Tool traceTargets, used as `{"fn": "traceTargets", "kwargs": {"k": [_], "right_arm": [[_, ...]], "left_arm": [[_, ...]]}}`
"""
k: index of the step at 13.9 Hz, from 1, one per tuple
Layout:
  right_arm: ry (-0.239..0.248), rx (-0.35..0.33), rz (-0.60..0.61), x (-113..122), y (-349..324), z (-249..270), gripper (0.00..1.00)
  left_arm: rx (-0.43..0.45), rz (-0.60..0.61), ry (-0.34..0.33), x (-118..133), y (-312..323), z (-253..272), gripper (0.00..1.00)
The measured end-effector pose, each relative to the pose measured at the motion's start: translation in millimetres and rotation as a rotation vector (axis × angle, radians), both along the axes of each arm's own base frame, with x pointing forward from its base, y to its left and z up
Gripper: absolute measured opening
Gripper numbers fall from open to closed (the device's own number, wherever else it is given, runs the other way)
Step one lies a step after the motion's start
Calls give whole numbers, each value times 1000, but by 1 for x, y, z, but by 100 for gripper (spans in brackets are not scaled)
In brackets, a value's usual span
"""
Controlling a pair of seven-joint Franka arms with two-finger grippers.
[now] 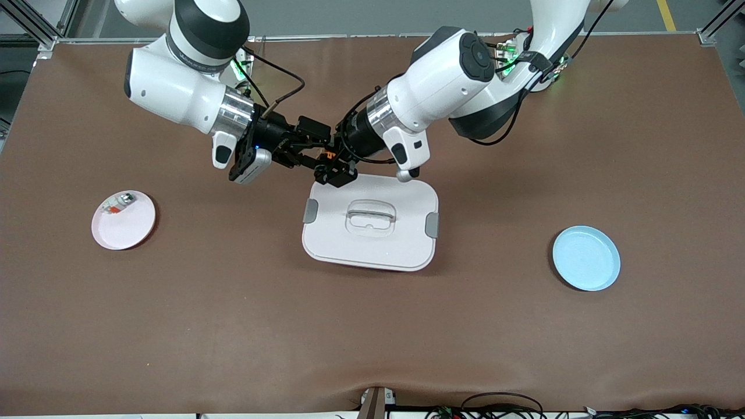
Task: Transfer orange switch to right arm and place
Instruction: 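Grasp the switch with the right gripper from the left gripper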
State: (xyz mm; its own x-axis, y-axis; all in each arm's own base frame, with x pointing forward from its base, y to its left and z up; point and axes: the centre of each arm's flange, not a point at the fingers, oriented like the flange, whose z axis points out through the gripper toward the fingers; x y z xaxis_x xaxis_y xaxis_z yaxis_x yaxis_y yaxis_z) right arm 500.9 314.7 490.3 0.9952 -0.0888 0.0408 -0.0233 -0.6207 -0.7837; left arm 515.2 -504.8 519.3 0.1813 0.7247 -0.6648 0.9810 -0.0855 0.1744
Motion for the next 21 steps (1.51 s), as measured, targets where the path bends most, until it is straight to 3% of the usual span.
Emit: {"fn": "traceTargets", "kwargs": {"k": [9, 14, 21], "right_arm": [[4, 5, 11, 3, -5, 4, 96], [-9, 2, 25, 3, -3, 10, 41], [-12, 3, 27, 3, -3, 11, 41]], "left_arm": [[-1, 2, -1, 1, 0, 0, 72], [1, 0, 2, 0, -1, -2, 72], [-1, 0, 0, 0, -1, -1, 73]]}}
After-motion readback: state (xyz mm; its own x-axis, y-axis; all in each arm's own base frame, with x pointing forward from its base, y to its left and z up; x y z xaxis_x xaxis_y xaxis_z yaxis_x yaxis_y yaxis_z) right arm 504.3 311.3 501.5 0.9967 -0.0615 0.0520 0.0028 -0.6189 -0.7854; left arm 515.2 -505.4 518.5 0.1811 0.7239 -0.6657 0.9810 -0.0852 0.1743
